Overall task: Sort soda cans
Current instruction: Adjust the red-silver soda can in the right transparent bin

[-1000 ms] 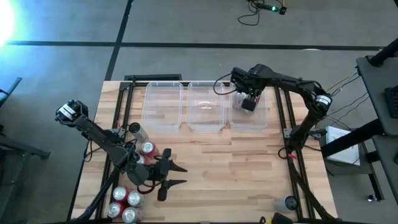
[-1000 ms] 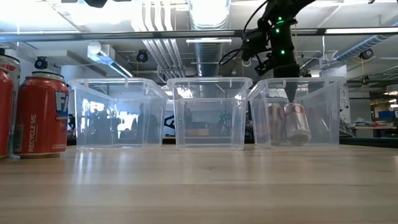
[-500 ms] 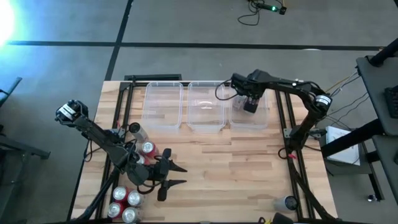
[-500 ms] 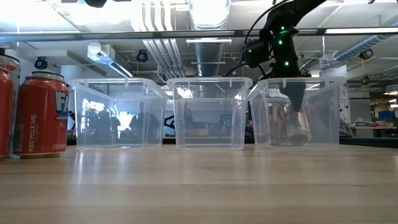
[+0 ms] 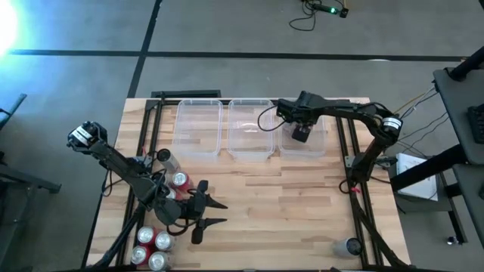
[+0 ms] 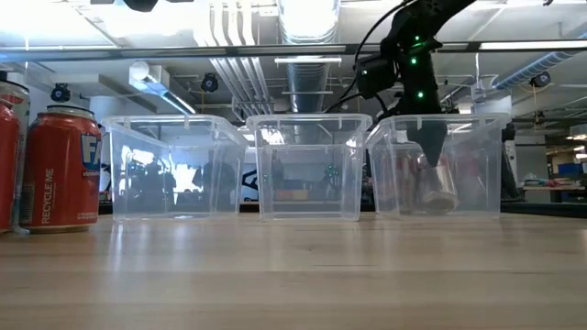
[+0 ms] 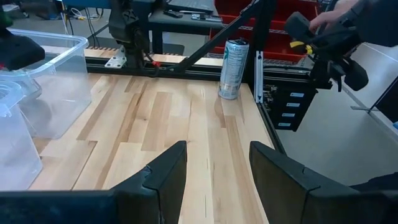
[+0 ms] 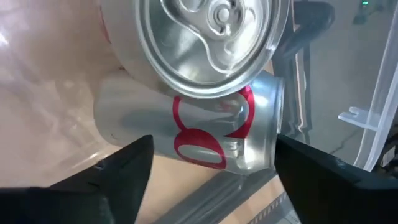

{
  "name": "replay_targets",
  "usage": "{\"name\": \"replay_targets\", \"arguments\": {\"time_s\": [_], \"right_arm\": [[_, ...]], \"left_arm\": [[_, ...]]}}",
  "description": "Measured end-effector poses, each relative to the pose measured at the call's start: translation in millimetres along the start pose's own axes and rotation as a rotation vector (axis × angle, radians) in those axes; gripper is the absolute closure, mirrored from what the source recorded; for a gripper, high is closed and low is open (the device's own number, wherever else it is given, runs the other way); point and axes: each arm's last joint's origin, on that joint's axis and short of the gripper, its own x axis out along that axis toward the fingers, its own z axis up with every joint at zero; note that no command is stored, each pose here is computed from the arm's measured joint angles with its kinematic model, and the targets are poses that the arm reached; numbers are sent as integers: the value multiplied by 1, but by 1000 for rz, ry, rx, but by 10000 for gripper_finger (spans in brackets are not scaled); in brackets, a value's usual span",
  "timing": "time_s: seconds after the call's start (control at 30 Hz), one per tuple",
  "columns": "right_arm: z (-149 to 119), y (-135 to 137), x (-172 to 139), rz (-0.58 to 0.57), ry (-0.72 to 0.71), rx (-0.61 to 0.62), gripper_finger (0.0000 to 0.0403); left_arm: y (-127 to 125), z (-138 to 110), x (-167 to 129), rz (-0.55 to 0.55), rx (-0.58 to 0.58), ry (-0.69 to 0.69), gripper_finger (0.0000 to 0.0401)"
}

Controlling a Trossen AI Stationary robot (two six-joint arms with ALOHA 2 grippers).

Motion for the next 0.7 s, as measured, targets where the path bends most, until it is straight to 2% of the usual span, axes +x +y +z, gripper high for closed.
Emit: {"name": "replay_targets", "arguments": {"time_s": [0.2, 0.3, 0.43, 0.7], "right_arm": [[-4, 14, -1, -64, 12, 11, 181], [-5, 23, -4, -94, 6, 4, 206], [-6, 36, -10, -120, -16, -8, 221], [-9, 53, -18, -119, -33, -13, 224]], "left_arm": [[0, 0, 0, 0, 0, 0, 241], [0, 0, 0, 0, 0, 0, 241], [0, 0, 0, 0, 0, 0, 241], [0, 0, 0, 0, -4, 0, 241]]}}
